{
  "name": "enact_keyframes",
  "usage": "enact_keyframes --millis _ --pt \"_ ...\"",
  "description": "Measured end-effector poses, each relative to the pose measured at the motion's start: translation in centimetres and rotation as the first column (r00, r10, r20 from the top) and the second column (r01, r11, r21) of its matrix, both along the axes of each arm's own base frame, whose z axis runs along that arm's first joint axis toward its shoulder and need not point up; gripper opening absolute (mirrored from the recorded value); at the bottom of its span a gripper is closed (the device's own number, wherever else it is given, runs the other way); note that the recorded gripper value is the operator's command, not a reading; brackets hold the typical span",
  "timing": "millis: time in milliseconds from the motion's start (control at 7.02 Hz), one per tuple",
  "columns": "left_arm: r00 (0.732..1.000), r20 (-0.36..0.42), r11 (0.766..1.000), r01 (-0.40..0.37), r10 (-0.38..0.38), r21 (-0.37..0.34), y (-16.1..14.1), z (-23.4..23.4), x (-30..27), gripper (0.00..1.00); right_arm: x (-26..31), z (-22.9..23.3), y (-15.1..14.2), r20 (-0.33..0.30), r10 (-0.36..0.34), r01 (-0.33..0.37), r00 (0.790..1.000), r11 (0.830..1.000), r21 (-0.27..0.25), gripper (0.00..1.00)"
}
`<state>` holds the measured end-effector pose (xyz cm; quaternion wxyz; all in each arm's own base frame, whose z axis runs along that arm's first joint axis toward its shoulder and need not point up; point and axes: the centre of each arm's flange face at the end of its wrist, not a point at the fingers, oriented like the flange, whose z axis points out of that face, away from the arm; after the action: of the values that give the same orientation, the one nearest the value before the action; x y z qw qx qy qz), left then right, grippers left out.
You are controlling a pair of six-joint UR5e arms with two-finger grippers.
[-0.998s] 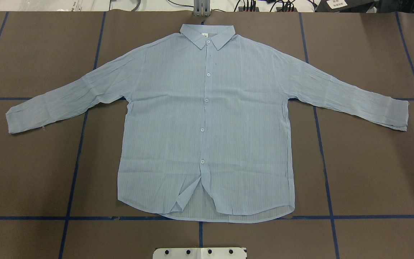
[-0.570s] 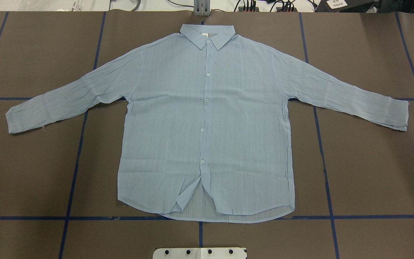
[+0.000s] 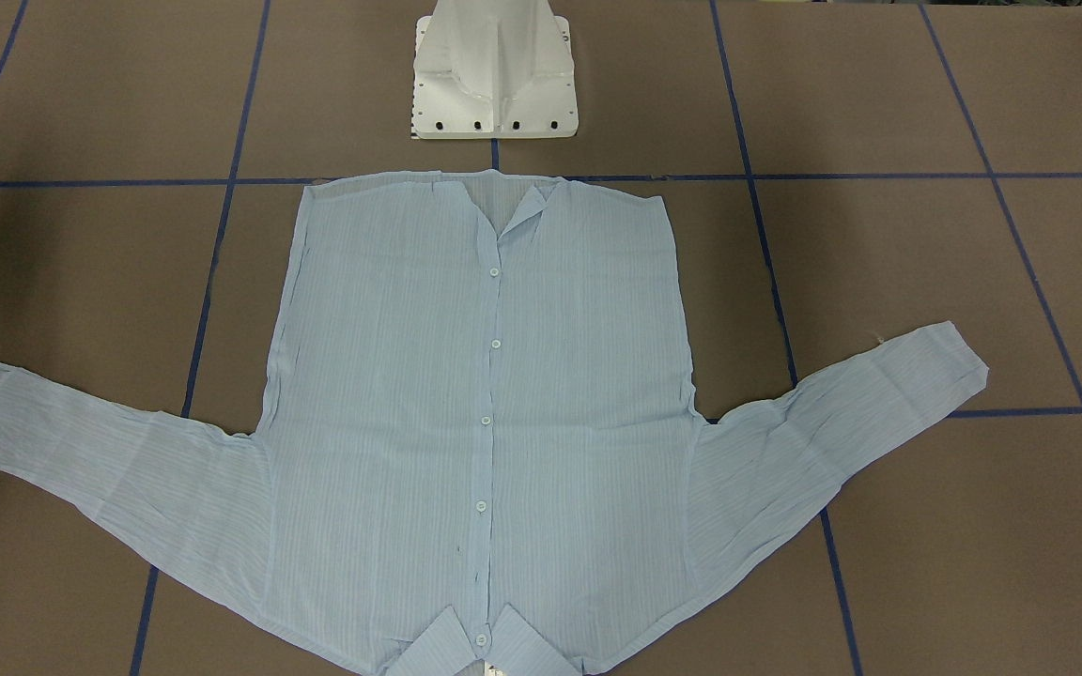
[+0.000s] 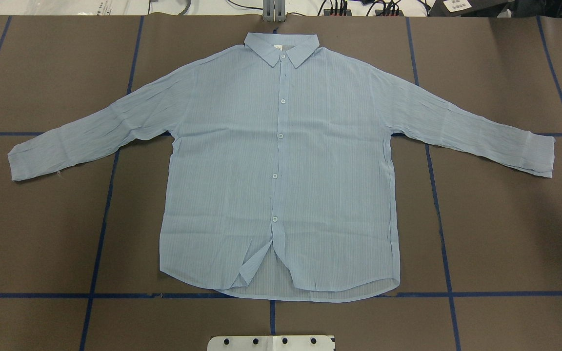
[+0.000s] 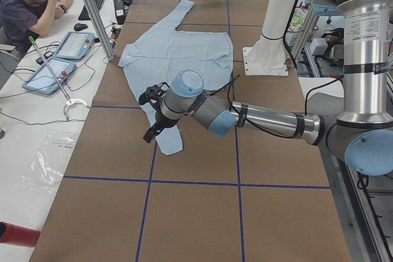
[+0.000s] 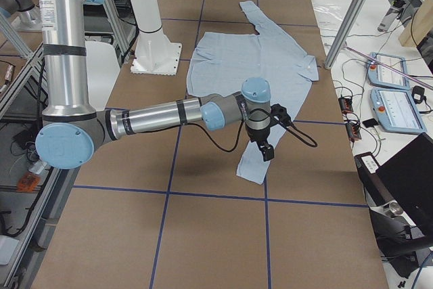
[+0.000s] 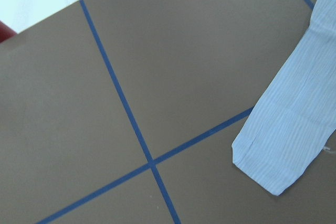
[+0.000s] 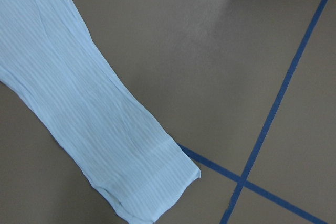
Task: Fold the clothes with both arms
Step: 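Move the right gripper to the cuff of the sleeve nearest it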
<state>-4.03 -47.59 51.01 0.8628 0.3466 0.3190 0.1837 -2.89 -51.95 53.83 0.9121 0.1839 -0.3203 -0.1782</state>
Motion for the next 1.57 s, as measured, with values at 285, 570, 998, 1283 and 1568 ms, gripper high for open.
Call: enact_keyframes --millis 285,570,998,1283,1568 --pt "1.000 -0.010 0.996 -0.003 0.004 0.088 -0.6 0.8 0.1 1.00 -0.3 0.6 -1.2 0.060 0.113 -0.113 0.992 0.994 0.004 1.00" --pt "1.000 -0.013 0.993 -0.003 0.005 0.118 -0.6 1.9 0.1 1.00 -3.0 3.8 -4.0 0.138 0.237 -0.237 0.962 0.971 -0.014 1.00" --pt "1.000 -0.014 0.992 -0.004 0.006 0.130 -0.4 2.1 0.0 1.00 -8.5 9.1 -2.8 0.210 0.406 -0.384 0.890 0.913 -0.138 0.98" --pt "1.000 -0.014 0.990 -0.004 0.006 0.141 -0.3 2.1 0.0 1.00 -8.0 13.3 0.8 0.168 0.435 -0.400 0.885 0.893 -0.206 0.92" --pt "1.000 -0.014 0.989 -0.004 0.006 0.148 -0.2 2.1 0.0 1.00 -9.2 14.9 2.5 0.140 0.417 -0.383 0.898 0.897 -0.220 0.77"
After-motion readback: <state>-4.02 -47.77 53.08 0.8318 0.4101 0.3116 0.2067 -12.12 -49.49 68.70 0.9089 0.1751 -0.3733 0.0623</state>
